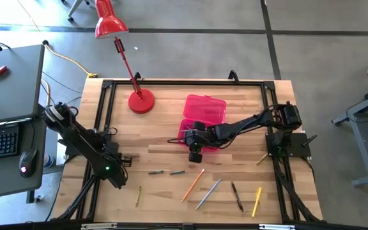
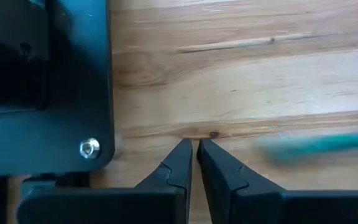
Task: Pick & place school supplies into a supply box
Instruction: Put the middle dark green crayon into the red supply box
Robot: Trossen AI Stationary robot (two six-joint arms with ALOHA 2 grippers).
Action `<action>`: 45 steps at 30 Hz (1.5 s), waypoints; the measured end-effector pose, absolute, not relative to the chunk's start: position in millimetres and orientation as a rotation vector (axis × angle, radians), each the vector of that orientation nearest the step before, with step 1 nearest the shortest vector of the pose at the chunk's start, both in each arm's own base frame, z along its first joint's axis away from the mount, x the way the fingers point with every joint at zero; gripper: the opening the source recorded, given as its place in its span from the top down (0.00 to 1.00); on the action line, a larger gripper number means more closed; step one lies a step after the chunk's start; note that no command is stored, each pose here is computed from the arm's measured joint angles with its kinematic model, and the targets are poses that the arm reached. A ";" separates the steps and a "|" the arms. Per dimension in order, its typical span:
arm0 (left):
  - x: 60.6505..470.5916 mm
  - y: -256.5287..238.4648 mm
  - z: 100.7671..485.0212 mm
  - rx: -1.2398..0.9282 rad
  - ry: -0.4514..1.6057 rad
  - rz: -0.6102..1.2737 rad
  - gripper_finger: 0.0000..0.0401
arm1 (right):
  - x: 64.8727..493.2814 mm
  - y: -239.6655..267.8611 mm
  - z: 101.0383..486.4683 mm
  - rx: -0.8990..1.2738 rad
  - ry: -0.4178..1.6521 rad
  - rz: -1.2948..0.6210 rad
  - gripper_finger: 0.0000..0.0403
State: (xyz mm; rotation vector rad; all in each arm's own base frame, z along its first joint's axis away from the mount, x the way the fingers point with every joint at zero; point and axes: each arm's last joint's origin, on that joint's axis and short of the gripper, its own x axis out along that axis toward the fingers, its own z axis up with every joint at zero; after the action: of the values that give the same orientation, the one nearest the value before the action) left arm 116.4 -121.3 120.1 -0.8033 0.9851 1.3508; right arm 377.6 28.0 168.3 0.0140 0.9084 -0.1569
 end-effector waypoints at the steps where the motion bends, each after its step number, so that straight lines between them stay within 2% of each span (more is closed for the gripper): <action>1: 116.1 -120.6 118.8 -0.806 0.979 1.346 0.83 | 377.6 28.0 168.3 0.014 0.908 -0.157 0.76; 8: 121.0 -123.1 121.9 -0.798 0.920 1.301 0.83 | 378.0 28.0 168.6 0.014 0.904 -0.157 0.76; 14: 136.0 -127.7 128.2 -0.703 0.703 1.083 0.83 | 378.8 30.3 169.2 0.020 0.889 -0.154 0.76; 18: 150.9 -136.1 138.7 -0.731 0.540 0.924 0.83 | 380.2 40.4 171.1 0.014 0.859 -0.127 0.76; 26: 184.4 -133.5 138.8 -0.804 0.610 0.820 0.83 | 382.5 79.7 178.3 0.039 0.744 0.008 0.76; 32: 202.5 -112.2 138.6 -0.841 0.636 0.876 0.83 | 377.7 105.5 175.2 0.000 0.720 -0.038 0.76; 35: 209.3 -103.6 138.5 -0.791 0.684 0.858 0.83 | 376.2 114.5 166.6 0.018 0.742 -0.049 0.76; 40: 224.0 -107.4 141.4 -0.599 0.862 0.537 0.83 | 372.9 127.3 163.8 -0.005 0.754 0.019 0.76; 43: 231.0 -117.8 146.6 -0.533 0.854 0.342 0.83 | 372.7 133.4 165.6 -0.043 0.729 0.058 0.76; 45: 233.2 -121.5 149.3 -0.508 0.826 0.292 0.83 | 375.7 135.9 164.0 -0.071 0.699 0.076 0.76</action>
State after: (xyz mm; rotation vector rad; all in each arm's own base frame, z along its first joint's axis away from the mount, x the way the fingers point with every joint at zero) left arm 233.2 -121.5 149.3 -0.5079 0.8257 0.2924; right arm 375.7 135.9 164.0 -0.0715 0.6990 0.0765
